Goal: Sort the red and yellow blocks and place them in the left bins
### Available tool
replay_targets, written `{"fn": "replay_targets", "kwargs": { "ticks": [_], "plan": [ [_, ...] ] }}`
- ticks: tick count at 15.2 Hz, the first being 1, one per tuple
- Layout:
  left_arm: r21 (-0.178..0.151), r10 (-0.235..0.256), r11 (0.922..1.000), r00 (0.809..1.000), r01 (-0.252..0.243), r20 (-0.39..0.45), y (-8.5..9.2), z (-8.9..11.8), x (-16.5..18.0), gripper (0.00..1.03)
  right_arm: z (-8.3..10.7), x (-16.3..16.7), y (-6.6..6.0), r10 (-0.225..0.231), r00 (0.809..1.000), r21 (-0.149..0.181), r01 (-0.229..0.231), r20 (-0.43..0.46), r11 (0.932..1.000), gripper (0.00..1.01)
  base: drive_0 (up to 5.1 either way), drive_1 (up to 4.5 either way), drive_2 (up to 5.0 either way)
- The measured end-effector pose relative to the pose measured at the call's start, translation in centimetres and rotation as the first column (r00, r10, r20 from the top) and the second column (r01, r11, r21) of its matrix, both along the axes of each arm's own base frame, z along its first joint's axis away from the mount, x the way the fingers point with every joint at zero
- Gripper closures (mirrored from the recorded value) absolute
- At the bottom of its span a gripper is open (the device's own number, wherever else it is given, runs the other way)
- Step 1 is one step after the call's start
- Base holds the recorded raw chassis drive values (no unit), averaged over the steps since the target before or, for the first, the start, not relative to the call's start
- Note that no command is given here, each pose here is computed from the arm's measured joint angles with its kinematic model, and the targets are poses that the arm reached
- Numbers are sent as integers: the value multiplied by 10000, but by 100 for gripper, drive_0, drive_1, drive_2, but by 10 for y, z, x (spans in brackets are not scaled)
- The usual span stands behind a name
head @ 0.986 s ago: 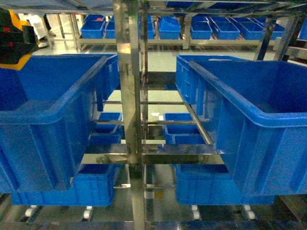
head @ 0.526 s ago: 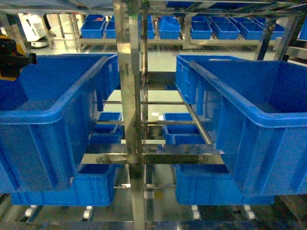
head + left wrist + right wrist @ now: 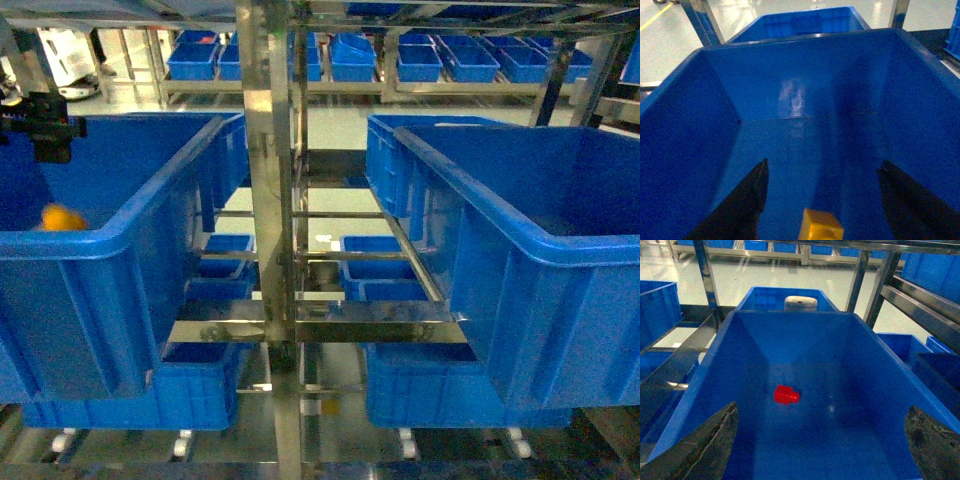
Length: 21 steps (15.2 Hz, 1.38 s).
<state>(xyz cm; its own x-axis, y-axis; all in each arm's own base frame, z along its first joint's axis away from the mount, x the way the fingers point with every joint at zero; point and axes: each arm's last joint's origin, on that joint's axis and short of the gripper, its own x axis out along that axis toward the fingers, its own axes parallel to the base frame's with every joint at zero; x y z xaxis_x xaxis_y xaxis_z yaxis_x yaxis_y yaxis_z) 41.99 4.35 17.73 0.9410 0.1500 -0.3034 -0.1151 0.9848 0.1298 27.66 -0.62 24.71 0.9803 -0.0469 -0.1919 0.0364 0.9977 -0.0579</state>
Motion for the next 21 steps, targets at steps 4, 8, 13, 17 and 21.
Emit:
{"fn": "replay_targets", "kwargs": {
  "ticks": [4,8,13,17,21],
  "plan": [
    [-551,-611,9965,9978,624,247,-10,13,-42,6,0,0,0,4,10000,1,-4,-4,10000,3,0,0,0],
    [-1119,-1286,9850,9911,1315,332,-20,20,-92,5,0,0,0,4,10000,1,-4,-4,10000,3,0,0,0],
    [-1493,-1516,9757,9860,1606,698,-27,30,-103,5,0,0,0,-4,10000,-1,4,4,10000,3,0,0,0],
    [-1492,-1477,9763,9865,1570,713,-26,30,-103,5,0,0,0,0,10000,0,0,-4,10000,3,0,0,0],
    [-1075,-1135,9843,9682,1401,2227,-27,27,-108,17,-1,-4,4,278,9904,168,-304,1351,9994,14,0,0,0]
  ]
}}
